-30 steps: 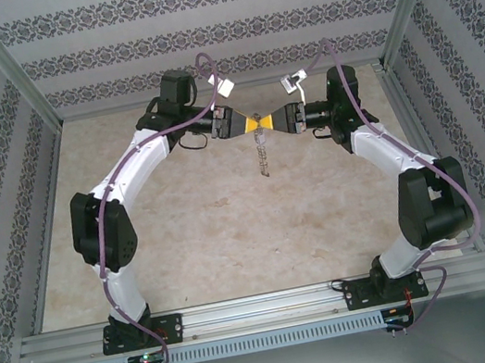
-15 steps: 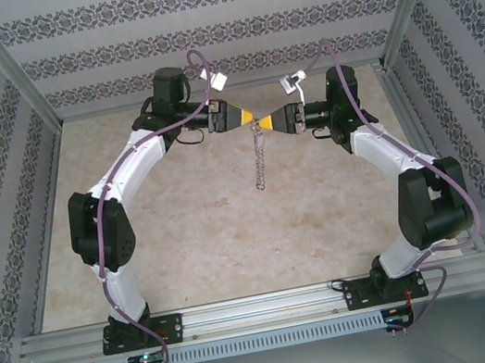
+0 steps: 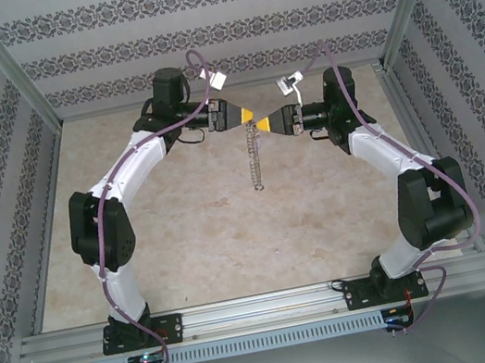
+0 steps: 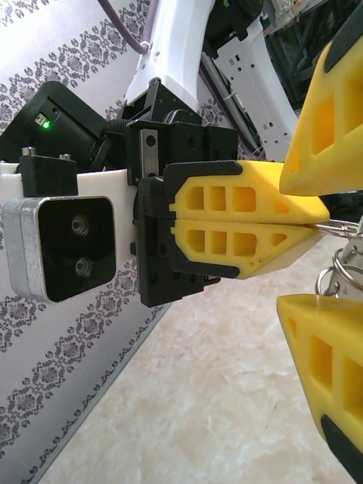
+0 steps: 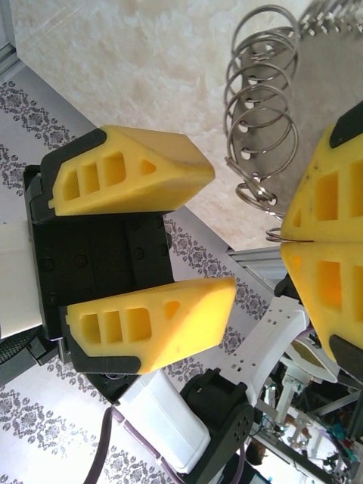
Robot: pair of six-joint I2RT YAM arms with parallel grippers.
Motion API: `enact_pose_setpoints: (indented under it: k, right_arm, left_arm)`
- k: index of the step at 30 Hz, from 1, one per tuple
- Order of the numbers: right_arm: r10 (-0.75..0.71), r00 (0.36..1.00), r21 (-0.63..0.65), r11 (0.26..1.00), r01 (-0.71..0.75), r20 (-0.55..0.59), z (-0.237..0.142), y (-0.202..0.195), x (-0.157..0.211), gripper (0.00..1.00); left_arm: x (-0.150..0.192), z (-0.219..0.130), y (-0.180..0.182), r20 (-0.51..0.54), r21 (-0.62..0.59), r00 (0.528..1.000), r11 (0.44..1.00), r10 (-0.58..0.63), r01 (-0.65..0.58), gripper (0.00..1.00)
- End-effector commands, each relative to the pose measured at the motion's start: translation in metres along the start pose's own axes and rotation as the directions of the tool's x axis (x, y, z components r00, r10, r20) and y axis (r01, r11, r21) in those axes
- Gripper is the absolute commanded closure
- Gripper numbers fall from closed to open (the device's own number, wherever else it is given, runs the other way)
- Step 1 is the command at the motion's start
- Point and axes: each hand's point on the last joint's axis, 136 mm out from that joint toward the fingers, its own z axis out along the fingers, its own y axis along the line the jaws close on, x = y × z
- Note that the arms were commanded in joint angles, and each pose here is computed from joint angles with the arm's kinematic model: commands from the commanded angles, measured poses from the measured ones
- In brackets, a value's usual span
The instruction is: Put the keys on the keyring
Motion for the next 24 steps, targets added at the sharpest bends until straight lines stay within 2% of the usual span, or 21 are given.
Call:
enact_pose_setpoints:
  k: [1, 14, 24]
  right_arm:
    - [-0.114, 0.993, -0.022, 0.993, 0.114, 0.009, 0.001, 0.02, -0.012, 1.0]
    - [-0.106, 0.994, -0.004, 0.994, 0.106, 0.02, 0.0, 0.013, -0.013, 1.0]
    - [-0.107, 0.994, 0.0, 0.994, 0.107, 0.023, 0.0, 0.012, -0.014, 1.0]
  left_arm:
    - [0.006, 0.005, -0.01, -0.016, 0.044, 1.0, 0.999, 0.018, -0.017, 0.61]
    - [0.007, -0.004, -0.023, -0.013, -0.002, 0.998, 0.998, 0.063, -0.063, 0.61]
    - [-0.013, -0.028, -0.023, 0.029, -0.157, 0.991, 0.979, 0.134, -0.128, 0.58]
